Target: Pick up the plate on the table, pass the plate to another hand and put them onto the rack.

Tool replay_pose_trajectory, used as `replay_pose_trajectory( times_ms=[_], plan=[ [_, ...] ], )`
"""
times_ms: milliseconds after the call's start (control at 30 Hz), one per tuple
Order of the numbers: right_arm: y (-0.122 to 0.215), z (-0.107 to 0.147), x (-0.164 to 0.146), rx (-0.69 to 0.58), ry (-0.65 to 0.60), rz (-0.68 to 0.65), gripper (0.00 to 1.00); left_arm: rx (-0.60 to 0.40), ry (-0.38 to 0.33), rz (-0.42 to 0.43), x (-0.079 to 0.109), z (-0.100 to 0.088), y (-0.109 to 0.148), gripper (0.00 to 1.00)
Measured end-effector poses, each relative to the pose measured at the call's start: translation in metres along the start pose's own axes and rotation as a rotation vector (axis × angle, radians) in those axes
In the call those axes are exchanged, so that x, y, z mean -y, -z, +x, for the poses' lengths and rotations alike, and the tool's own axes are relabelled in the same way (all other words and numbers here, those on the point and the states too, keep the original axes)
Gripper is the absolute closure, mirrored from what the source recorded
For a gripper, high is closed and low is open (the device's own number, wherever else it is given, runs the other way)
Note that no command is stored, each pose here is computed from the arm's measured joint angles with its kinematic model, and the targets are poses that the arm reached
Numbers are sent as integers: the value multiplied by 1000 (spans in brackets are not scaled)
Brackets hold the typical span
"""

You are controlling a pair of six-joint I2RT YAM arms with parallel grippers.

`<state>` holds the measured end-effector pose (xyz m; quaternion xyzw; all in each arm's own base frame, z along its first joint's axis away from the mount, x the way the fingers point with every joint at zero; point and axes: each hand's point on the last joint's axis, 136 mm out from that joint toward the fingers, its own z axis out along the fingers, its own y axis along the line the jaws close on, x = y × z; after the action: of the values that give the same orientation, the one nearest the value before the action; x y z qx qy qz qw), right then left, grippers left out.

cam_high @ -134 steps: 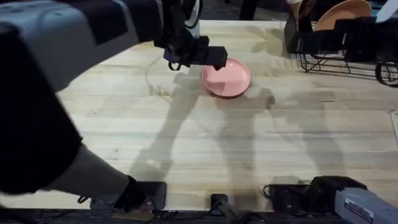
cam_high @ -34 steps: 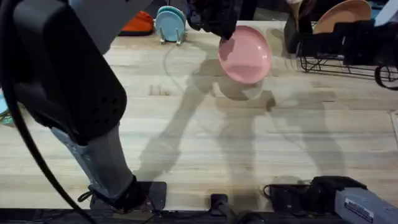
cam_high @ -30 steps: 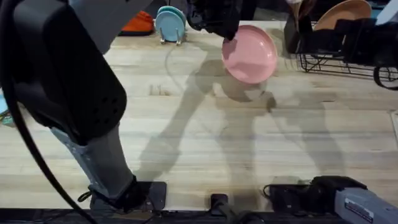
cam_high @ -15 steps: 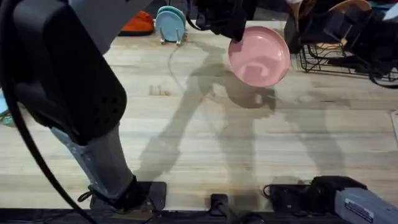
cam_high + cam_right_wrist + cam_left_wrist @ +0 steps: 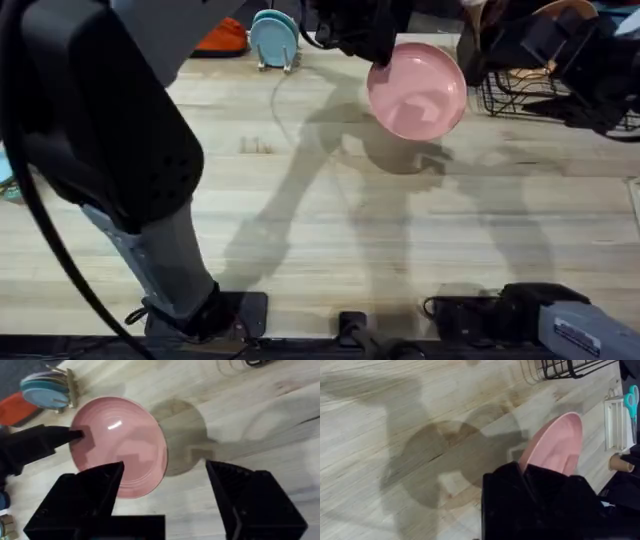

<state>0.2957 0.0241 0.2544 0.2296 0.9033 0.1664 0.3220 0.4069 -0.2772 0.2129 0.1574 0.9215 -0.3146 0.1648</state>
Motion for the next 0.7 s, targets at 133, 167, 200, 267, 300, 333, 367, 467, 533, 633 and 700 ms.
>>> replay_pose_trajectory(
  times_ms=[133, 167, 200, 267, 300, 333, 367, 467, 533, 633, 700],
  plan=[
    [-13, 2, 4, -37, -10, 23, 3, 0, 0, 0, 0, 0, 0, 958],
    [-17, 3, 5, -49, -12, 30, 3, 0, 0, 0, 0, 0, 0, 958],
    [-21, 4, 6, -61, -15, 37, 3, 0, 0, 0, 0, 0, 0, 958],
    [-28, 5, 9, -82, -19, 50, 3, 0, 0, 0, 0, 0, 0, 958],
    [-32, 6, 10, -93, -21, 57, 3, 0, 0, 0, 0, 0, 0, 958],
    [-36, 7, 11, -105, -23, 64, 3, 0, 0, 0, 0, 0, 0, 958],
    [-38, 8, 12, -113, -25, 69, 3, 0, 0, 0, 0, 0, 0, 958],
    [-46, 13, 16, -149, -32, 90, 3, 0, 0, 0, 0, 0, 0, 958],
    [-53, 19, 15, -191, -40, 76, 3, 0, 0, 0, 0, 0, 0, 957],
    [-59, 23, 13, -225, -48, 65, 3, 0, 0, 0, 0, 0, 0, 957],
    [-69, 28, 15, -263, -59, 73, 5, 0, 0, 0, 0, 0, 0, 957]
  ],
)
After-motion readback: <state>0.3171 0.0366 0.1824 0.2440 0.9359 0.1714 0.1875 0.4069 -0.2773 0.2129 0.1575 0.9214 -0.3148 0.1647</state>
